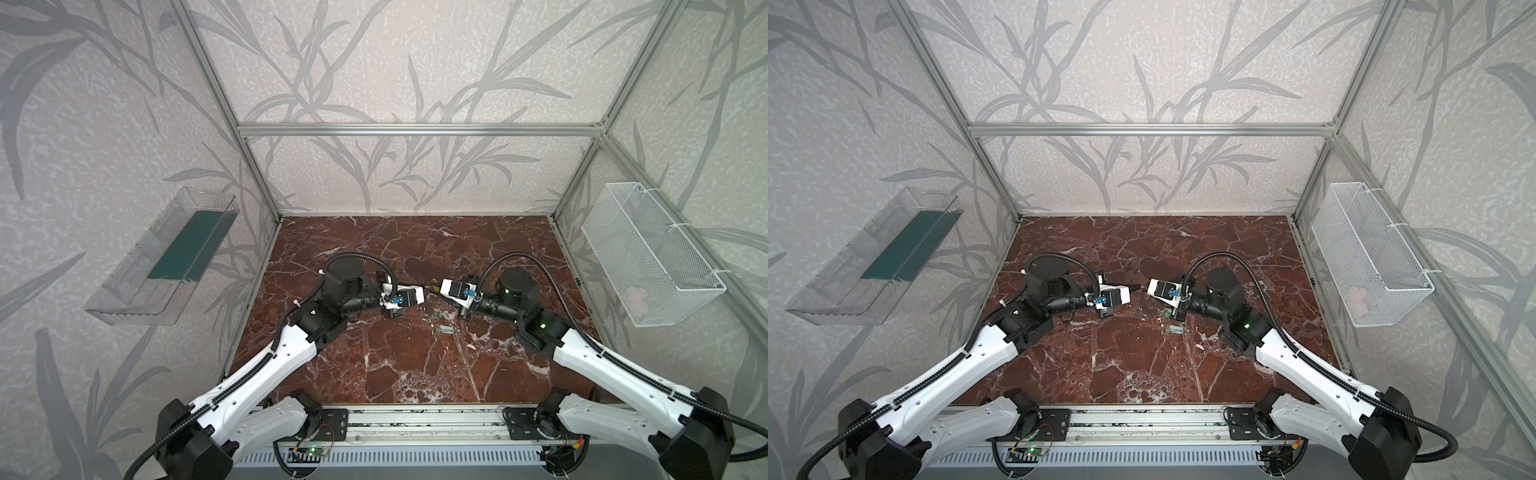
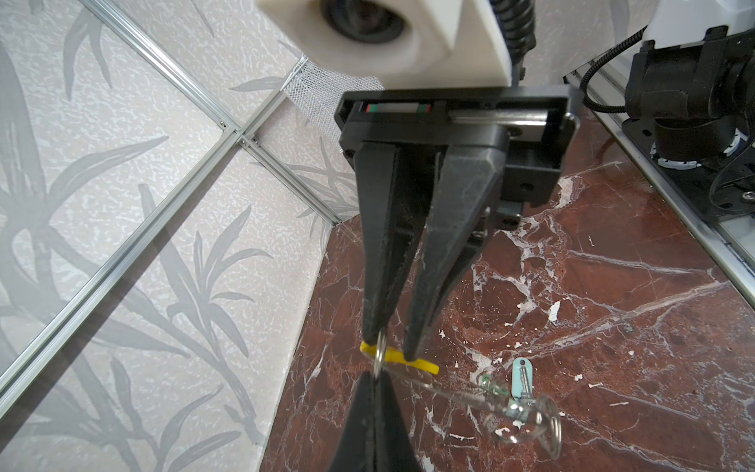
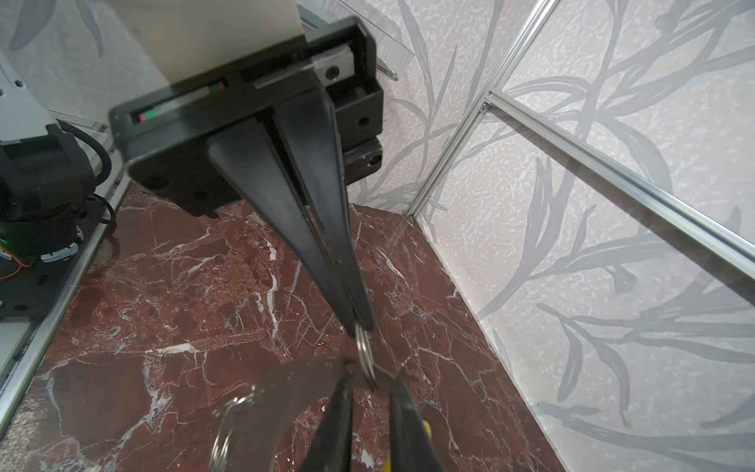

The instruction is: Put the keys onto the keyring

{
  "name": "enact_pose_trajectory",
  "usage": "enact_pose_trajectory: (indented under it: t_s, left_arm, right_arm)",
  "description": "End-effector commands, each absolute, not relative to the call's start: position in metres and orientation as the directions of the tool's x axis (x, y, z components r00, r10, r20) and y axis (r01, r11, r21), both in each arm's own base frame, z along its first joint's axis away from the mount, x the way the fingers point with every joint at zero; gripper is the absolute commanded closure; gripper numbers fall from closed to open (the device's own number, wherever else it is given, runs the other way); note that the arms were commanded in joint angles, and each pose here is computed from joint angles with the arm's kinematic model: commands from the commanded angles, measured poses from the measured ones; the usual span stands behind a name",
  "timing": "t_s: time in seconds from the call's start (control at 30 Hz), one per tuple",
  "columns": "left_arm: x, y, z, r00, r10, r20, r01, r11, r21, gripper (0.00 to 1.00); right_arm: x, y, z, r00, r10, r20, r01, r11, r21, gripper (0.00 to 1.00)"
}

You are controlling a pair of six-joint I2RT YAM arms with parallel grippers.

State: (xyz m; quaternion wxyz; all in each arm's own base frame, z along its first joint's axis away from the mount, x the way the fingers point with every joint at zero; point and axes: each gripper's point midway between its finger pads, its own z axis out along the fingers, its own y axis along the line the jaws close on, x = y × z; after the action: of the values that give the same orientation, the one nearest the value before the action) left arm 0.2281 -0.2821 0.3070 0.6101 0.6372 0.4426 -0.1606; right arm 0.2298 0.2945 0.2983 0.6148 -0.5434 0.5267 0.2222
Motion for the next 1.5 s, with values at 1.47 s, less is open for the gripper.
enact_pose_trajectory:
  t_s: [1.47]
  left_arm:
    - [0.239,-0.273,0.318,0.331,0.212,-0.920,0.844,0.371,0.389,0.70]
  right_arm:
    - [0.227,0.292,0.330,0.341,-0.025,-0.940,-0.850,0.419,-0.320,1.00]
